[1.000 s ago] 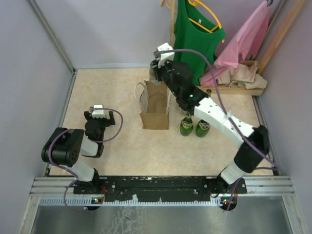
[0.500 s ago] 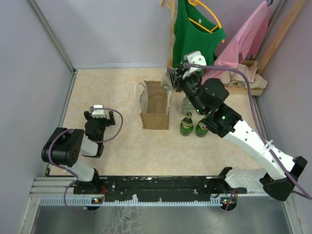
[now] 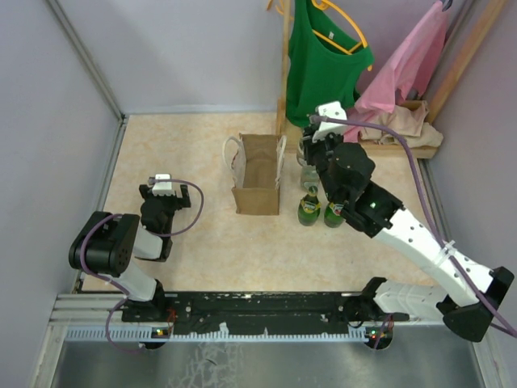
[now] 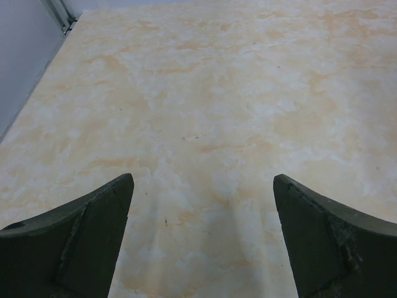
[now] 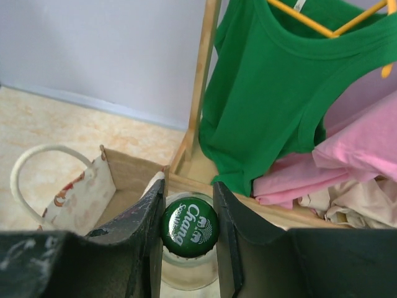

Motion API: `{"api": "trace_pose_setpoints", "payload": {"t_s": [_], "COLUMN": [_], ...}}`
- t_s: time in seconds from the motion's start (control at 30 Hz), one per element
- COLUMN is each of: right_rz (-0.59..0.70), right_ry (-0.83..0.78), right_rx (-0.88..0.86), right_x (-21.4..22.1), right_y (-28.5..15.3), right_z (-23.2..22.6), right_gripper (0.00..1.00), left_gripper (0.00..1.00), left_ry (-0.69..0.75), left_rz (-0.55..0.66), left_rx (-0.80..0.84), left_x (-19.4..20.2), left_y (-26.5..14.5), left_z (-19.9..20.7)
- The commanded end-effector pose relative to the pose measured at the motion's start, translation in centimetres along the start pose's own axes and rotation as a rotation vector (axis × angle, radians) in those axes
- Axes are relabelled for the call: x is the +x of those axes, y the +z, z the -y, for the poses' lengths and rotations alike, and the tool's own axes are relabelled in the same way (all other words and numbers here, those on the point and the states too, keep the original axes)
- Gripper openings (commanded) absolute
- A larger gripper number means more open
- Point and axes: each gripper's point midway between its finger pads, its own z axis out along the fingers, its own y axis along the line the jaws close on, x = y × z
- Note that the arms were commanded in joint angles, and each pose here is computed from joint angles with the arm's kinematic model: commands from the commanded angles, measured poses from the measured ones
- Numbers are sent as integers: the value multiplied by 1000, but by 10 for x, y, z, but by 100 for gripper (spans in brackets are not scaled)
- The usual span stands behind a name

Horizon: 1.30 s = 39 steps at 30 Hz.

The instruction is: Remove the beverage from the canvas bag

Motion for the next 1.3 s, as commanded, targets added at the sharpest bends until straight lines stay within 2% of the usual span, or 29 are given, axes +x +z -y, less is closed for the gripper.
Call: {"api": "trace_pose_setpoints", "payload": {"t_s": [0.0,0.37,0.87,1.27], "right_rz": [158,63,-63,-79], "right_ry": [85,20,95,163], "right_rx": [45,24,-40,-163], "right_x": [-41,5,85,106], "right_y": [6,50,83,98], "right_z": [5,-28,-45,-80], "right_gripper": [0,0,0,0], "left_gripper": [100,100,100,100], "left_ry": [-13,-13,-13,-13], "left_rz": [25,26,26,26], "left_rx": [3,3,3,3], "left_x": [-8,-8,-8,-8], "left_y": [4,4,4,4], "left_z": [0,0,0,0]}}
